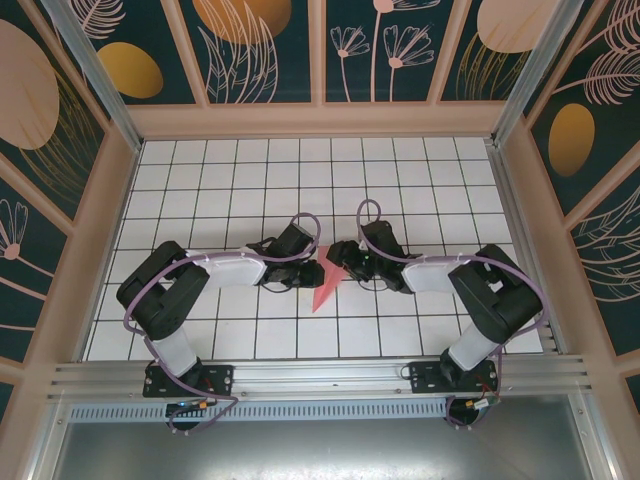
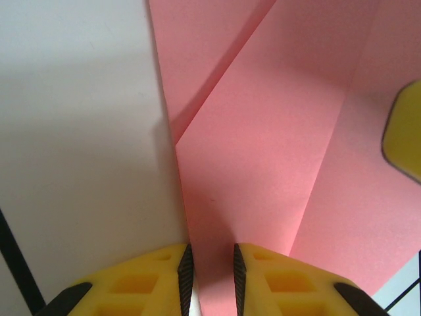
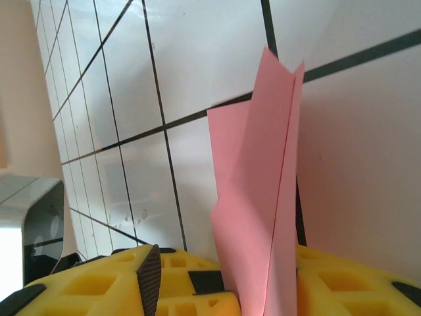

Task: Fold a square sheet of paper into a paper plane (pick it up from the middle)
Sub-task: Turn over the paper at the center of the table.

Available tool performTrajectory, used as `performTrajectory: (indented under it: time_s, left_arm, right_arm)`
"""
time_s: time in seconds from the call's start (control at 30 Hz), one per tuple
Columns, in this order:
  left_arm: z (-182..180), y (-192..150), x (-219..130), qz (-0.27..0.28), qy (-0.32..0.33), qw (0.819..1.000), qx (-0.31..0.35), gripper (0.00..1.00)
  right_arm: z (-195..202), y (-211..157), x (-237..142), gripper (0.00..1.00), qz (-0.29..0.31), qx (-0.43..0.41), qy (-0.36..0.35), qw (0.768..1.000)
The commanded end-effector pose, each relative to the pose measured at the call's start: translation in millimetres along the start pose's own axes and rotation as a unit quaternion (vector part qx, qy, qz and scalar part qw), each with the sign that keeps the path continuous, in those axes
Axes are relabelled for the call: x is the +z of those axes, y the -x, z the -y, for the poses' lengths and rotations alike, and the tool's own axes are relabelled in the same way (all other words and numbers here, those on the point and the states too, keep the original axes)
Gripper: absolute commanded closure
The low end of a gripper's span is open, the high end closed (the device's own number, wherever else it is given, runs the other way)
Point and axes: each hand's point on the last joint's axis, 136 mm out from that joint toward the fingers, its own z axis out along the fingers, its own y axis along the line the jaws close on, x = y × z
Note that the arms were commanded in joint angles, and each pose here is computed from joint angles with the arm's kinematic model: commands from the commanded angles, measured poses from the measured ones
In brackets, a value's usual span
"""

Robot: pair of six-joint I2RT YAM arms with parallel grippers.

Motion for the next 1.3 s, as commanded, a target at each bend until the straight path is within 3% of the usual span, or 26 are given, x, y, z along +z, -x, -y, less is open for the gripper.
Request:
performTrajectory:
  time_s: [0.0, 0.5, 0.7, 0.83, 0.93, 1.03, 1.13, 1.2, 1.27]
  left_arm:
    - [-1, -12, 9, -0.018, -0.006, 1.0, -0.002, 0.73]
    - [4, -4, -2, 0.01, -0.013, 1.0, -0.011, 0.73]
    - [10, 19, -44, 0.102, -0.017, 0.995, -0.017, 0.7]
    - [-10, 37, -88, 0.202, 0.033, 0.978, -0.029, 0.67]
    - [-23, 46, -124, 0.272, 0.056, 0.96, -0.04, 0.63]
    - [-37, 47, -154, 0.33, 0.067, 0.939, -0.065, 0.6]
    - [-53, 43, -176, 0.376, 0.073, 0.919, -0.095, 0.57]
    - [-65, 39, -188, 0.399, 0.079, 0.906, -0.118, 0.53]
    - [-74, 34, -198, 0.417, 0.083, 0.895, -0.133, 0.51]
  right_arm:
    - [-12, 8, 6, 0.51, 0.009, -0.025, 0.014, 1.0]
    - [-1, -4, 15, 0.87, -0.007, -0.051, -0.007, 0.999]
    - [-21, 13, 3, 0.95, 0.006, -0.107, -0.041, 0.993]
    - [-27, 37, -19, 0.96, 0.034, -0.156, -0.126, 0.979]
    - [-17, 60, -47, 0.95, 0.064, -0.185, -0.248, 0.949]
    - [-12, 83, -82, 0.94, 0.104, -0.229, -0.398, 0.882]
    - [-1, 94, -99, 0.95, 0.107, -0.252, -0.52, 0.809]
    - [-2, 94, -97, 0.95, 0.102, -0.271, -0.562, 0.775]
    - [-5, 86, -77, 0.95, 0.079, -0.294, -0.569, 0.764]
